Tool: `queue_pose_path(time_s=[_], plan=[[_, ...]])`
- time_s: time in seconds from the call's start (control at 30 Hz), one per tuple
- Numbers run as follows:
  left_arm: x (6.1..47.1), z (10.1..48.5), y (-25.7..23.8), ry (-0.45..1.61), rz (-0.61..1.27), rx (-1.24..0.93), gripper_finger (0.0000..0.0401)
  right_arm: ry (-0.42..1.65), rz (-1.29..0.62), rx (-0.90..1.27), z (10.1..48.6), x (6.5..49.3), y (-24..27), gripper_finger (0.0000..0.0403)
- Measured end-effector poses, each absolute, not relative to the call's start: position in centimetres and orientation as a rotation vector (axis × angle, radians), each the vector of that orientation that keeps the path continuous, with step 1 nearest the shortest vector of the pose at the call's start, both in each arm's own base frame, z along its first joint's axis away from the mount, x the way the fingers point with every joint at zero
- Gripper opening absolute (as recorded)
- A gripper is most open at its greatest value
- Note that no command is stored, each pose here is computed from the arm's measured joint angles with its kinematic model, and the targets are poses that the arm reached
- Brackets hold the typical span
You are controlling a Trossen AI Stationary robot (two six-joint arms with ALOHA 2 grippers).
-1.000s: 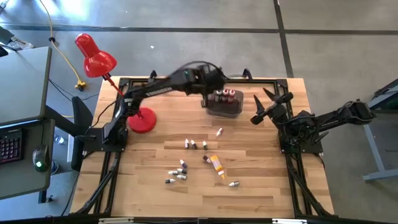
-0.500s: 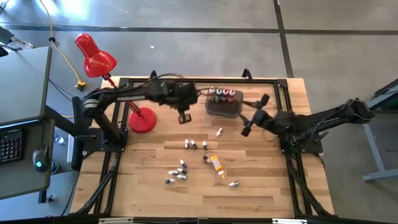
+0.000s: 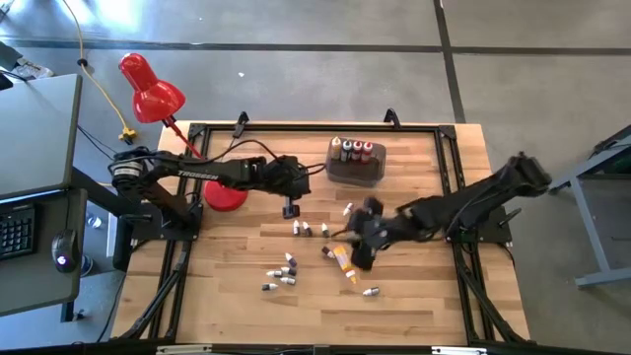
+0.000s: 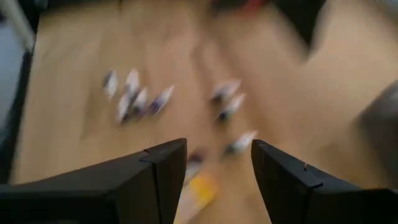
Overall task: Pick & Place food coloring
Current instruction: Put the large yellow food coloring bottle into the bin
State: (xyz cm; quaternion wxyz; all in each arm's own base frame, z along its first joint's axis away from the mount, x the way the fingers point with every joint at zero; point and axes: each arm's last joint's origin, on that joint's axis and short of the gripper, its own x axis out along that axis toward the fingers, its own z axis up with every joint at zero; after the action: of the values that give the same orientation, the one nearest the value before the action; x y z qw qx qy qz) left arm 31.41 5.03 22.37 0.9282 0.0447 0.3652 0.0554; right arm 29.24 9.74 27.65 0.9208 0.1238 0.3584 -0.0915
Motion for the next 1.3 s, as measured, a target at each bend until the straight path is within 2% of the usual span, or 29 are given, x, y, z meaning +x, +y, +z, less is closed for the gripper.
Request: queue_pose_path(time_s=[0.27, 0.43, 0.87, 1.3], plan=[[31.5, 22.5, 5.0, 0.726, 0.122, 0.064, 0.0, 1.088, -0.123, 0.614, 22.3, 31.8, 13.5, 0.0197], [31.5, 22.5, 5.0, 0.734, 0.121, 0.067, 0.0, 1.184, -0.231, 0.72, 20.2, 32.0, 14.1, 0.0204], [31.4, 22.4, 5.0, 0.748, 0.119, 0.069, 0.0, 1.231, -0.361, 0.718, 16.8, 32.9, 13.9, 0.0205], [31.4, 22.4, 5.0, 0.746, 0.116, 0.078, 0.0, 1.313, -0.358, 0.699, 14.0, 33.7, 14.0, 0.0202]])
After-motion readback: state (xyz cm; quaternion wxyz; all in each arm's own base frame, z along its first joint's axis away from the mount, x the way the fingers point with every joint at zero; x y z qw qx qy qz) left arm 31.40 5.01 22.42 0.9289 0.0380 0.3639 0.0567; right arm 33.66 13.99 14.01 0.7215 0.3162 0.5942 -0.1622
